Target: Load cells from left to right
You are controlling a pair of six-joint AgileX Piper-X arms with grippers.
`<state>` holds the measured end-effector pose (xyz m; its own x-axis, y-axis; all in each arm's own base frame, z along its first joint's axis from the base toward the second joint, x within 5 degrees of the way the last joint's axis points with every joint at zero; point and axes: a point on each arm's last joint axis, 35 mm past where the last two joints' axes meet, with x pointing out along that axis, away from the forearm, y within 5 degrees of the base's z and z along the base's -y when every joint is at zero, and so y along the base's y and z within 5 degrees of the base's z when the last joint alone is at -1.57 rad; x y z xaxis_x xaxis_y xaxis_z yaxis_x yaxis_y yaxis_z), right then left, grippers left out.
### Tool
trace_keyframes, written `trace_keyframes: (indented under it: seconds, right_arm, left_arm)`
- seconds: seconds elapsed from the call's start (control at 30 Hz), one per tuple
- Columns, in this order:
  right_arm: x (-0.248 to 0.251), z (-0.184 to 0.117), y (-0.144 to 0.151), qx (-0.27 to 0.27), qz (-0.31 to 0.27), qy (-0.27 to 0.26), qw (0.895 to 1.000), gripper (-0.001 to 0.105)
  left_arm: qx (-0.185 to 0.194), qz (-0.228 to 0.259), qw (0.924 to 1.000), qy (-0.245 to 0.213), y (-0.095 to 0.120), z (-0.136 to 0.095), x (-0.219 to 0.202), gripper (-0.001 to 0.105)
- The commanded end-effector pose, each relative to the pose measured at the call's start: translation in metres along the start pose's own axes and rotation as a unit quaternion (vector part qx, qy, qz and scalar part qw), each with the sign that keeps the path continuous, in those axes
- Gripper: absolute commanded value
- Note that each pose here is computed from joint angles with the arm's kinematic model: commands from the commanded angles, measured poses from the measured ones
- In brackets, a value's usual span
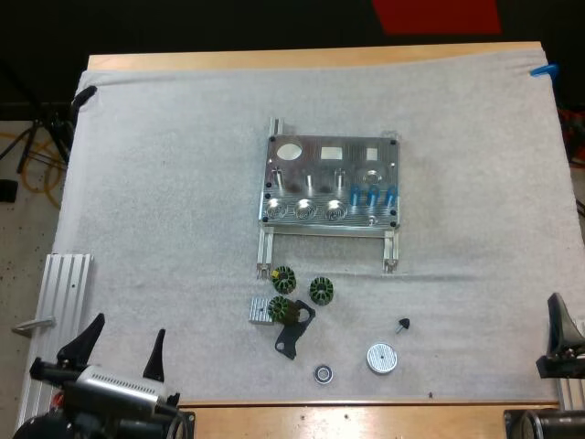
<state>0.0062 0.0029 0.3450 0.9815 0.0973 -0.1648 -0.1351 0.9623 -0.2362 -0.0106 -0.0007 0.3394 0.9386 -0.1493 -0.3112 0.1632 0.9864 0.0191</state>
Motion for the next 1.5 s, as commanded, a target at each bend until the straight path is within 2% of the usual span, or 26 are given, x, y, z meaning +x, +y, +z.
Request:
trace_keyframes:
  seconds: [0.0, 0.2, 0.43, 0.83, 1.47]
  right_arm:
    - [0.006, -0.002, 0.000, -0.004, 0.004, 0.006, 1.000, 0.074]
    - [0.020, -0.019, 0.003, -0.002, 0.012, 0.038, 0.999, 0.074]
    - [0.026, -0.034, 0.007, 0.002, 0.023, 0.080, 0.997, 0.074]
    - [0.030, -0.047, 0.010, 0.006, 0.034, 0.121, 0.992, 0.074]
    - [0.030, -0.047, 0.010, 0.006, 0.034, 0.121, 0.992, 0.074]
  left_arm:
    - [-0.006, 0.005, 0.9999, 0.008, 0.001, -0.002, 0.009, 0.069]
    - [-0.007, 0.004, 0.9991, 0.042, 0.001, -0.021, 0.035, 0.069]
    - [-0.008, 0.003, 0.9979, 0.065, 0.002, -0.033, 0.047, 0.069]
    - [-0.008, 0.004, 0.9988, 0.048, 0.002, -0.030, 0.048, 0.069]
    - [-0.008, 0.004, 0.9989, 0.045, 0.002, -0.035, 0.057, 0.069]
